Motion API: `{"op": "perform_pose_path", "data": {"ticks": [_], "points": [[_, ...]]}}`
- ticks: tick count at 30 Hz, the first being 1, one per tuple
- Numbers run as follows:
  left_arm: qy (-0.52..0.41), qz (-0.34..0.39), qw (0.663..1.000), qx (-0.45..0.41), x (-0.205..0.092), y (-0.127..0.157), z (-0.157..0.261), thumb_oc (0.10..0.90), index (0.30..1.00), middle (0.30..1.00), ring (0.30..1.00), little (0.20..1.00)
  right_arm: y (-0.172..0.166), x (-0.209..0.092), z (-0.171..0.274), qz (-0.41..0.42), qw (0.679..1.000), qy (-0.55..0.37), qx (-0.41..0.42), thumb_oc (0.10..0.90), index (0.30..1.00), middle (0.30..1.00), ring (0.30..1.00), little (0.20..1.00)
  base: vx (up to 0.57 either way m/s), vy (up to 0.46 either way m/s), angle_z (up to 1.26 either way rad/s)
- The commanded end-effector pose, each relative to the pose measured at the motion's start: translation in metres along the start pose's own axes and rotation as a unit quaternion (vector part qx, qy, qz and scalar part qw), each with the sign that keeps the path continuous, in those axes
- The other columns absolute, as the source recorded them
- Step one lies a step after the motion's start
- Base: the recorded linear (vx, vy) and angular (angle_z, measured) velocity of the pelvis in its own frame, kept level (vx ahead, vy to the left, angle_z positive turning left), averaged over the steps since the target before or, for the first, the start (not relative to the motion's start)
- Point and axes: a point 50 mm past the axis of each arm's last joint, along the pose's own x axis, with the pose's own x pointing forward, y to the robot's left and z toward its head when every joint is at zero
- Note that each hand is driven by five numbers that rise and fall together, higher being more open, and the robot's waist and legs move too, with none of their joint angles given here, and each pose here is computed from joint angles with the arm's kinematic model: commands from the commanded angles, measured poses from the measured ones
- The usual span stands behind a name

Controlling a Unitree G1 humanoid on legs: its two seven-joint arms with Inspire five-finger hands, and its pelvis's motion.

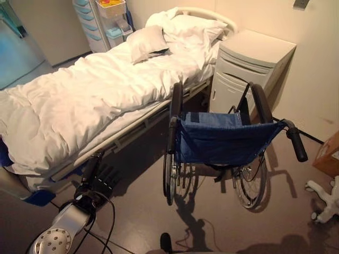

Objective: Push the wheelchair next to the bed

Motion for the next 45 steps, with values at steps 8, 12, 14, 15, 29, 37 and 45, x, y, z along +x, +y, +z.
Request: {"op": "perform_pose_path", "data": {"ticks": [8,12,14,15,29,37,45], "points": [[0.028,0.018,0.999,0.017,0.013,0.01,-0.019,0.8,0.9,0.9,0.9,0.9,-0.018,-0.006,-0.09,-0.098,0.981,0.164,-0.025,0.8,0.9,0.9,0.9,0.9,0.0,-0.001,0.0],[0.104,0.05,0.991,0.061,0.026,0.031,-0.06,0.8,0.9,0.9,0.9,0.9,-0.016,-0.042,-0.163,-0.088,0.944,0.312,-0.062,0.8,0.9,0.9,0.9,0.9,0.0,0.0,0.0],[0.145,0.066,0.984,0.073,0.032,0.039,-0.08,0.8,0.9,0.9,0.9,0.9,-0.015,-0.058,-0.186,-0.075,0.925,0.363,-0.084,0.8,0.9,0.9,0.9,0.9,0.0,-0.014,0.04],[0.162,0.072,0.98,0.085,0.034,0.043,-0.089,0.8,0.9,0.9,0.9,0.9,-0.012,-0.065,-0.196,-0.067,0.913,0.392,-0.092,0.8,0.9,0.9,0.9,0.9,0.0,-0.013,0.05],[0.244,0.203,0.934,0.164,0.038,0.118,-0.188,0.8,0.9,0.9,0.9,0.9,-0.02,-0.17,-0.284,0.184,0.718,0.619,-0.259,0.8,0.9,0.9,0.9,0.9,0.0,0.002,0.01],[0.303,0.276,0.891,0.197,0.013,0.149,-0.206,0.8,0.9,0.9,0.9,0.9,-0.02,-0.186,-0.288,0.276,0.669,0.622,-0.3,0.8,0.9,0.9,0.9,0.9,0.0,0.005,0.04],[0.339,0.259,0.87,0.248,0.004,0.154,-0.216,0.8,0.9,0.9,0.9,0.9,-0.037,-0.2,-0.289,0.234,0.63,0.697,-0.252,0.8,0.9,0.9,0.9,0.9,0.0,0.0,0.0]]}}
